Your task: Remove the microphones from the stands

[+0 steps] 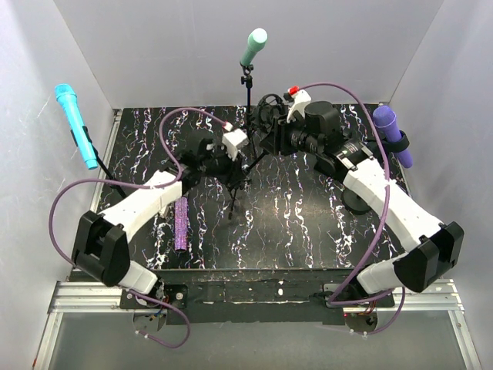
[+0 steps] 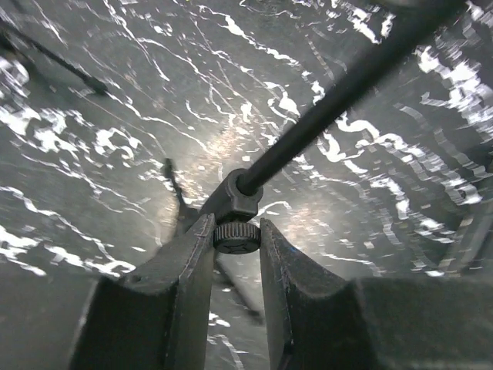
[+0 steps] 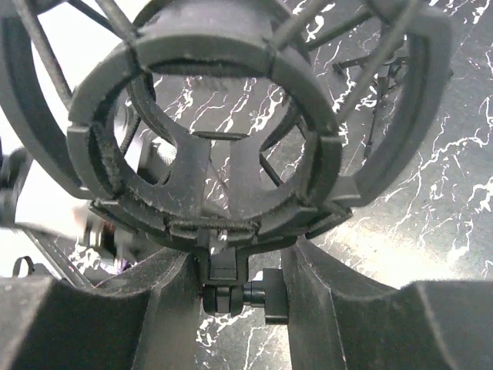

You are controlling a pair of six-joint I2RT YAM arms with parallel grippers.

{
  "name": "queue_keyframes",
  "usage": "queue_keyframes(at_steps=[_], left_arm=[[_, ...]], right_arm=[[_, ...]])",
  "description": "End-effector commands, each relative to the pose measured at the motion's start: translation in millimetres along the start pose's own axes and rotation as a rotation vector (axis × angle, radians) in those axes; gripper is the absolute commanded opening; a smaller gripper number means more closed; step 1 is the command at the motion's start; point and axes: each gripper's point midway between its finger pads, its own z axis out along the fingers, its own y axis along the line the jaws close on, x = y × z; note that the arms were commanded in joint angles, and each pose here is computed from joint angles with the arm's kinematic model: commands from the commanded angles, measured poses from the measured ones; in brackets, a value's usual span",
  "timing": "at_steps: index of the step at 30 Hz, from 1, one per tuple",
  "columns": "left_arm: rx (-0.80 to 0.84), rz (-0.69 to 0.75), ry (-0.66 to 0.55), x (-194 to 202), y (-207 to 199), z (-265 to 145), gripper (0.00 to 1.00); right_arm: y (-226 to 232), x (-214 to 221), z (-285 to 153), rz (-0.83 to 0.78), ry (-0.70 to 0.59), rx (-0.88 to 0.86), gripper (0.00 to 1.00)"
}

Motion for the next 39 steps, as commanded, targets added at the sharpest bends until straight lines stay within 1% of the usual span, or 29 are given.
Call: queue_keyframes(at_steps=[1,3,6,9,13,17,20,21,22,23,24,26,27,30,34,36,37,39], left_arm=[[0.179,-0.389,-0.065,-40,-2,-17,0.0],[0.285,-0.512,-0.038,-40,-9,-19,0.0],[0.456,-0.616,-0.017,-42,-25,-26,0.0],[0.618,-0.769,0.061,-32,-44,-33,0.0],[0.676,-0.956,0.153,-21,-52,-38,0.0],[0.806,-1.121,0.242,-19,-56,-47,0.0],[0.892,-1.337,0.397,-6,-54,-36,0.01],[0.9,-1.411,0.438,-2,-50,-30,0.17],[0.888,-1.422,0.422,-2,-43,-30,0.28],[0.841,-1.315,0.342,-3,-36,-29,0.35],[0.77,-1.208,0.285,-2,-28,-29,0.45],[0.614,-1.059,0.248,-3,-13,-24,0.54],[0.574,-1.017,0.245,-2,-10,-24,0.6],[0.468,-0.831,0.183,-2,1,-28,0.62],[0.295,-0.477,0.012,-7,14,-46,0.64],[0.251,-0.327,-0.06,-8,15,-53,0.64],[0.234,-0.296,-0.071,-8,15,-54,0.65],[0.206,-0.324,-0.045,-2,15,-53,0.65]], right_arm=[[21,12,-18,-0.124,-0.006,-0.127,0.01],[20,15,-22,-0.166,-0.024,-0.133,0.01],[21,17,-28,-0.211,-0.038,-0.15,0.01],[23,17,-31,-0.229,-0.046,-0.158,0.01],[22,15,-29,-0.238,-0.051,-0.156,0.01],[24,13,-26,-0.228,-0.047,-0.161,0.01],[25,11,-22,-0.214,-0.043,-0.166,0.01],[25,10,-21,-0.207,-0.04,-0.165,0.01],[26,9,-20,-0.206,-0.043,-0.166,0.01],[26,7,-19,-0.203,-0.042,-0.166,0.01],[26,8,-18,-0.199,-0.037,-0.167,0.01],[26,6,-17,-0.196,-0.034,-0.163,0.01],[27,5,-16,-0.198,-0.034,-0.167,0.01],[27,3,-16,-0.201,-0.033,-0.166,0.01],[28,3,-14,-0.193,-0.025,-0.172,0.01],[28,3,-14,-0.184,-0.024,-0.167,0.01],[28,2,-13,-0.175,-0.025,-0.166,0.01],[29,0,-12,-0.166,-0.025,-0.169,0.01]])
